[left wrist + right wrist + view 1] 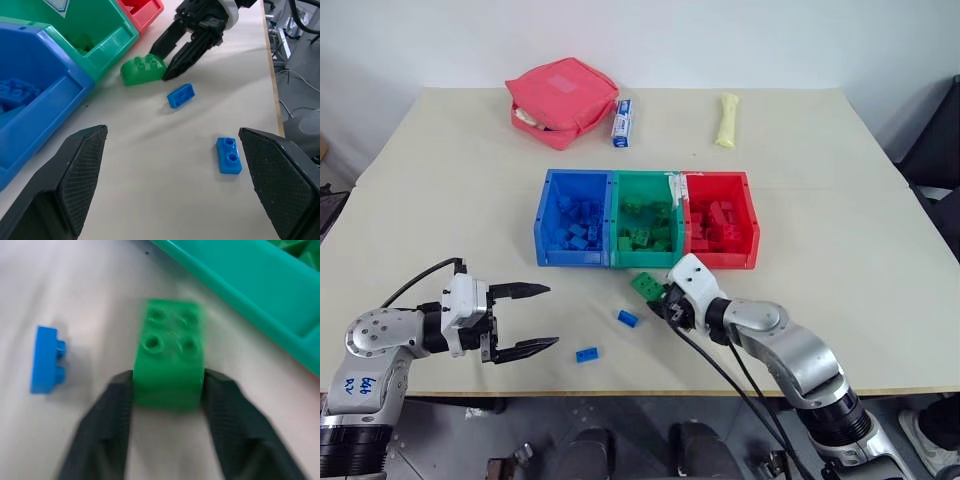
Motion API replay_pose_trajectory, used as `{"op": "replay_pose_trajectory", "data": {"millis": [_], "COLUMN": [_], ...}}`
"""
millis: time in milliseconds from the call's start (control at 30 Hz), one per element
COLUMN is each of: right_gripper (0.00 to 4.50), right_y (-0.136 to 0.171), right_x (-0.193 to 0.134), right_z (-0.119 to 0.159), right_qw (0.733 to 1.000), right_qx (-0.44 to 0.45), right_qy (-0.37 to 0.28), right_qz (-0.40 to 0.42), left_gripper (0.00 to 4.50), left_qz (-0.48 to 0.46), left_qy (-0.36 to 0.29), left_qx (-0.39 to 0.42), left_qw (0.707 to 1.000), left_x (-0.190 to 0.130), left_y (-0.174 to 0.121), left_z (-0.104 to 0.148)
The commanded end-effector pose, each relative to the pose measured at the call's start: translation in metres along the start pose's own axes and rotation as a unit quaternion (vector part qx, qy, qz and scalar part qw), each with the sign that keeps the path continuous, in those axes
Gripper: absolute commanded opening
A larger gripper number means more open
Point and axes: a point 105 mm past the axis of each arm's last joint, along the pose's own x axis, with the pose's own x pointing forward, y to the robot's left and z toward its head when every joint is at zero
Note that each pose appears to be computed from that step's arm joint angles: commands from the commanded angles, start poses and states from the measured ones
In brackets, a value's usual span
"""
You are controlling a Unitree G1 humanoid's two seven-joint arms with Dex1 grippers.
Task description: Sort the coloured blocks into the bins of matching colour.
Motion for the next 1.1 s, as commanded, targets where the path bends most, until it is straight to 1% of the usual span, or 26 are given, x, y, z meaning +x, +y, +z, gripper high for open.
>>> {"op": "replay_pose_trajectory", "data": {"millis": [33, 167, 233, 300, 367, 467, 567, 667, 733, 767, 800, 900, 967, 1067, 1100], "right_gripper": [1.43, 1.43, 1.43, 1.43, 1.43, 1.43, 1.43, 1.43, 2.16, 2.41, 2.74, 3.75, 4.45, 4.45, 4.45], "right_y": [-0.002, -0.005, -0.001, -0.005, -0.024, -0.062, -0.078, -0.084, -0.082, -0.081, -0.079, -0.076, -0.073, -0.062, -0.061], "right_x": [-0.007, -0.020, -0.030, -0.037, -0.036, -0.026, -0.014, -0.004, -0.002, -0.002, -0.003, -0.015, -0.027, -0.051, -0.062], "right_z": [-0.009, 0.013, 0.030, 0.049, 0.069, 0.096, 0.110, 0.119, 0.122, 0.124, 0.125, 0.126, 0.127, 0.116, 0.100], "right_qw": [1.000, 0.997, 0.991, 0.986, 0.987, 0.987, 0.986, 0.985, 0.985, 0.985, 0.985, 0.982, 0.977, 0.966, 0.966], "right_qx": [0.009, -0.002, -0.007, -0.012, -0.006, 0.010, 0.002, -0.012, -0.017, -0.019, -0.022, -0.035, -0.049, -0.099, -0.113], "right_qy": [0.006, -0.053, -0.095, -0.132, -0.149, -0.155, -0.157, -0.160, -0.165, -0.168, -0.171, -0.186, -0.209, -0.233, -0.223], "right_qz": [0.026, 0.056, 0.089, 0.097, 0.062, -0.029, -0.057, -0.063, -0.051, -0.043, -0.031, -0.009, 0.011, 0.057, 0.071], "left_gripper": [4.50, 4.50, 4.50, 4.50, 4.50, 4.50, 4.50, 4.50, 4.50, 4.50, 4.50, 4.50, 4.50, 4.50, 4.50], "left_qz": [0.012, 0.026, 0.042, 0.068, 0.095, 0.132, 0.177, 0.204, 0.213, 0.215, 0.215, 0.212, 0.206, 0.193, 0.185], "left_qy": [-0.020, -0.035, -0.047, -0.062, -0.078, -0.087, -0.108, -0.126, -0.135, -0.137, -0.138, -0.131, -0.120, -0.093, -0.078], "left_qx": [0.009, 0.012, 0.008, 0.002, -0.005, -0.002, -0.007, -0.020, -0.025, -0.027, -0.027, -0.028, -0.027, -0.020, -0.015], "left_qw": [1.000, 0.999, 0.998, 0.996, 0.992, 0.987, 0.978, 0.970, 0.967, 0.967, 0.966, 0.968, 0.971, 0.977, 0.980], "left_x": [0.002, 0.005, 0.005, 0.004, 0.002, -0.003, -0.010, -0.015, -0.016, -0.017, -0.017, -0.018, -0.019, -0.024, -0.027], "left_y": [0.005, 0.009, 0.012, 0.018, 0.024, 0.034, 0.044, 0.049, 0.051, 0.051, 0.051, 0.049, 0.047, 0.047, 0.048], "left_z": [0.005, 0.008, 0.010, 0.014, 0.018, 0.023, 0.029, 0.032, 0.034, 0.035, 0.036, 0.034, 0.032, 0.025, 0.022]}}
